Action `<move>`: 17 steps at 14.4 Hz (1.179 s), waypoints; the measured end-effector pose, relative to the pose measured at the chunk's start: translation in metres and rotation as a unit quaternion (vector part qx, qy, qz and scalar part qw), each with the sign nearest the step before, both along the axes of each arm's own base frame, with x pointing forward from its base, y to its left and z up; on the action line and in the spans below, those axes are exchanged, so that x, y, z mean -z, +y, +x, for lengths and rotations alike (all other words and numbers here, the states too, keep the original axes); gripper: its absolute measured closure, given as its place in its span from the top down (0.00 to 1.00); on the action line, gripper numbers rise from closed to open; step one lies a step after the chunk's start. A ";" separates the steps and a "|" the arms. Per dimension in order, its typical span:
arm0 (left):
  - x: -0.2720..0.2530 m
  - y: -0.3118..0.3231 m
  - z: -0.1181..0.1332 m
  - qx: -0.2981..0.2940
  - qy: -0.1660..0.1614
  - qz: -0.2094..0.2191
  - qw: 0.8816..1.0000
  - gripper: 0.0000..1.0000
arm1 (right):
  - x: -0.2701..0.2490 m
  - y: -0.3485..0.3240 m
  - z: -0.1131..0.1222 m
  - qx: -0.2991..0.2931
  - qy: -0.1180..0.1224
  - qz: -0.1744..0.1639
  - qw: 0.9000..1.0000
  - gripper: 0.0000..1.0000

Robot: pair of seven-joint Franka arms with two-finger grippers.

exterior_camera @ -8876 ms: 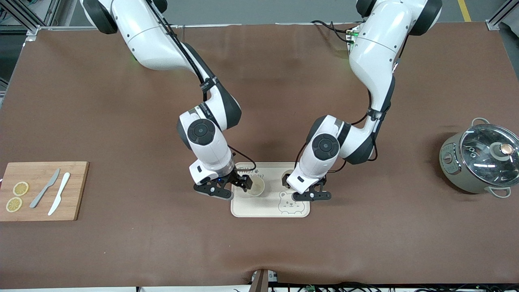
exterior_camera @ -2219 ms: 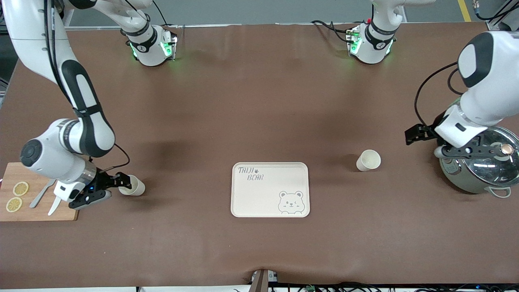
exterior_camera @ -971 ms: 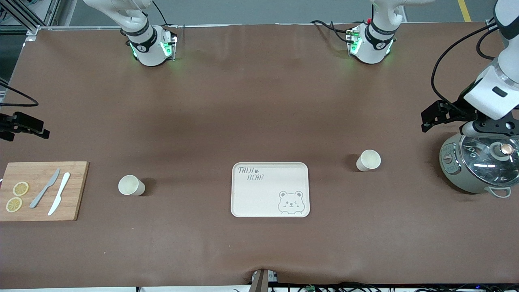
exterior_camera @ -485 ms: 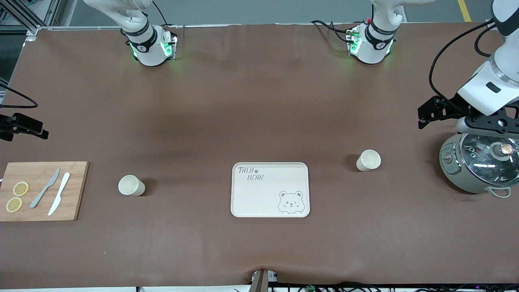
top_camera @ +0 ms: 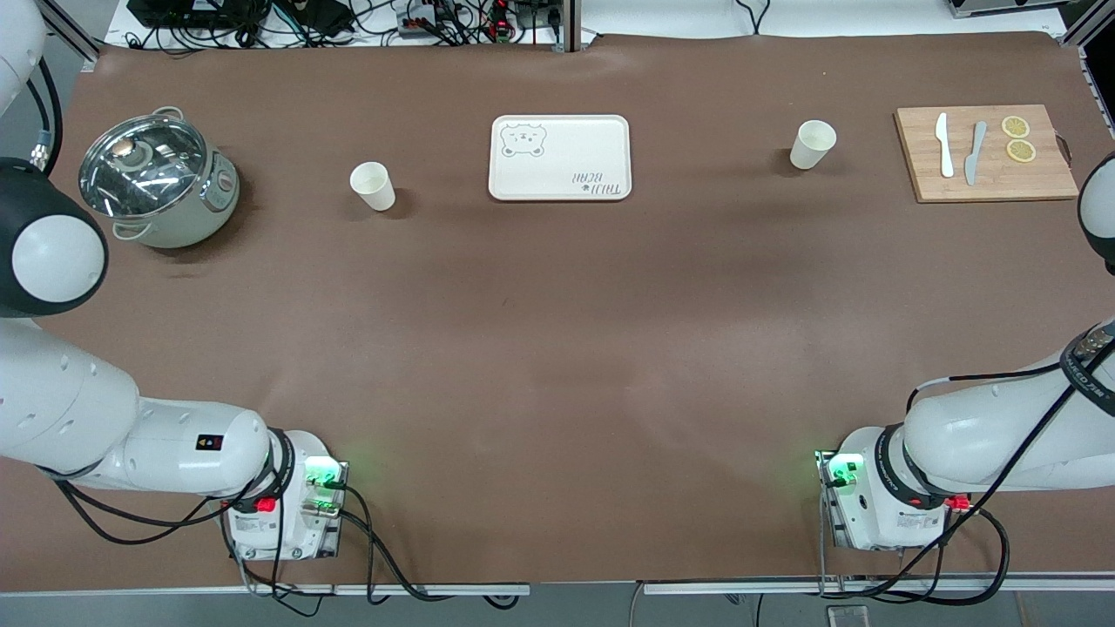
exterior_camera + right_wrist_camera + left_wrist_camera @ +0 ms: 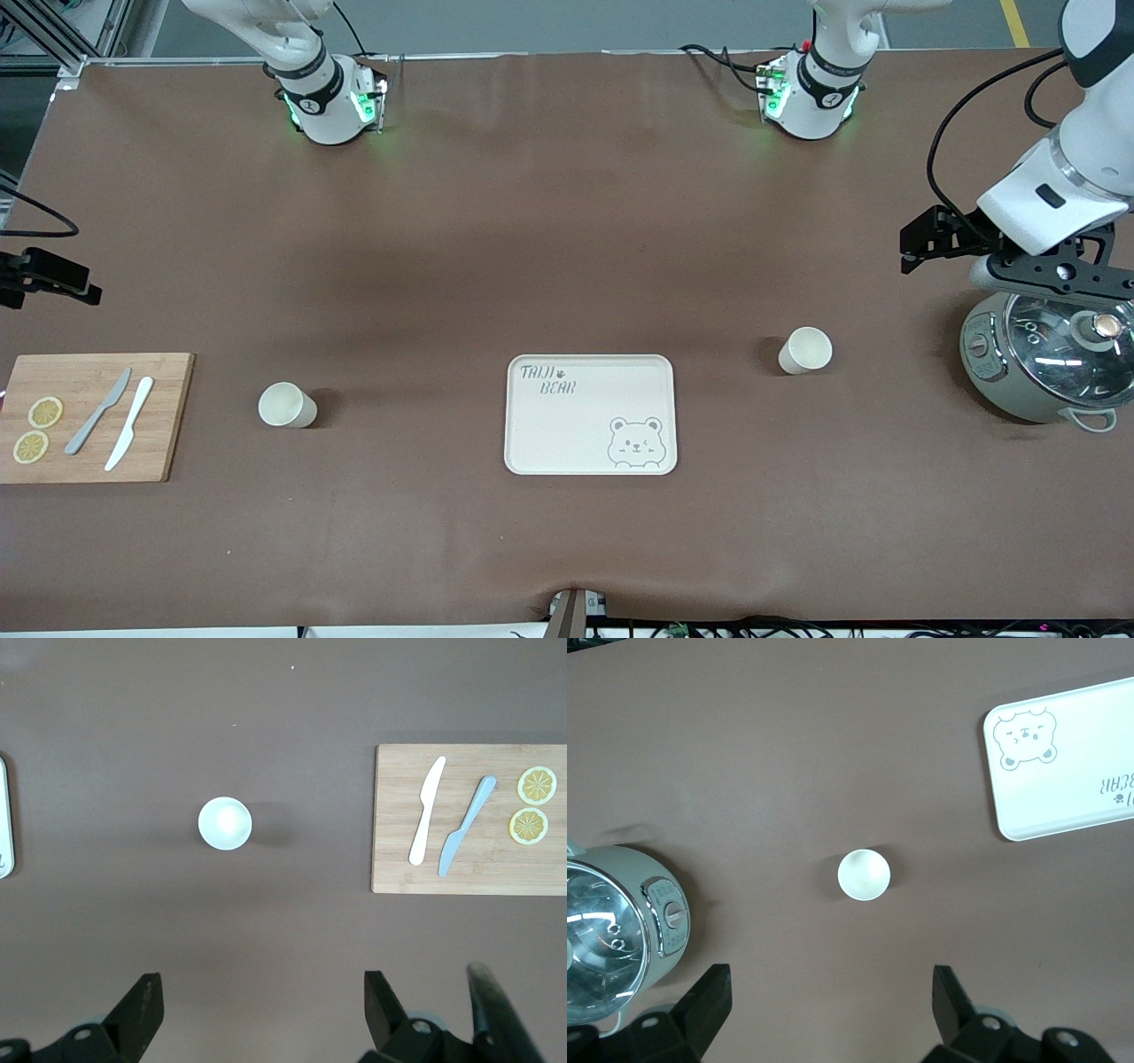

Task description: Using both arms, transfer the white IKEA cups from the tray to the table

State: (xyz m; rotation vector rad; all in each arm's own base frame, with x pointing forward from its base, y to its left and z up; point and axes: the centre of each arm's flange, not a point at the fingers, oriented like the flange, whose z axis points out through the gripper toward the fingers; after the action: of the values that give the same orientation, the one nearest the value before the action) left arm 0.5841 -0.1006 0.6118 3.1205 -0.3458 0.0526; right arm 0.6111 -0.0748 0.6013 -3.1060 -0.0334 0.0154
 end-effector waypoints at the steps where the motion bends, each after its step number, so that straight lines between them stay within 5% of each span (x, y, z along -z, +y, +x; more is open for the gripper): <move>1: -0.001 0.000 0.000 0.000 -0.001 0.000 1.000 1.00 | 0.000 -0.001 0.000 0.001 0.000 0.000 1.000 1.00; 13: -0.029 -0.015 -0.029 -0.014 0.012 0.005 1.000 1.00 | 0.000 -0.001 0.000 0.001 -0.001 0.000 1.000 1.00; 17: -0.023 -0.011 -0.035 -0.017 0.043 0.012 0.999 1.00 | 0.000 -0.001 0.000 0.001 -0.001 0.000 1.000 1.00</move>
State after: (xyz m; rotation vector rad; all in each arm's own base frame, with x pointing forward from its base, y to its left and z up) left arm 0.5491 -0.1117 0.6348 3.1393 -0.2946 -0.0859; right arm 0.6113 -0.0757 0.6016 -3.1062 -0.0313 0.0118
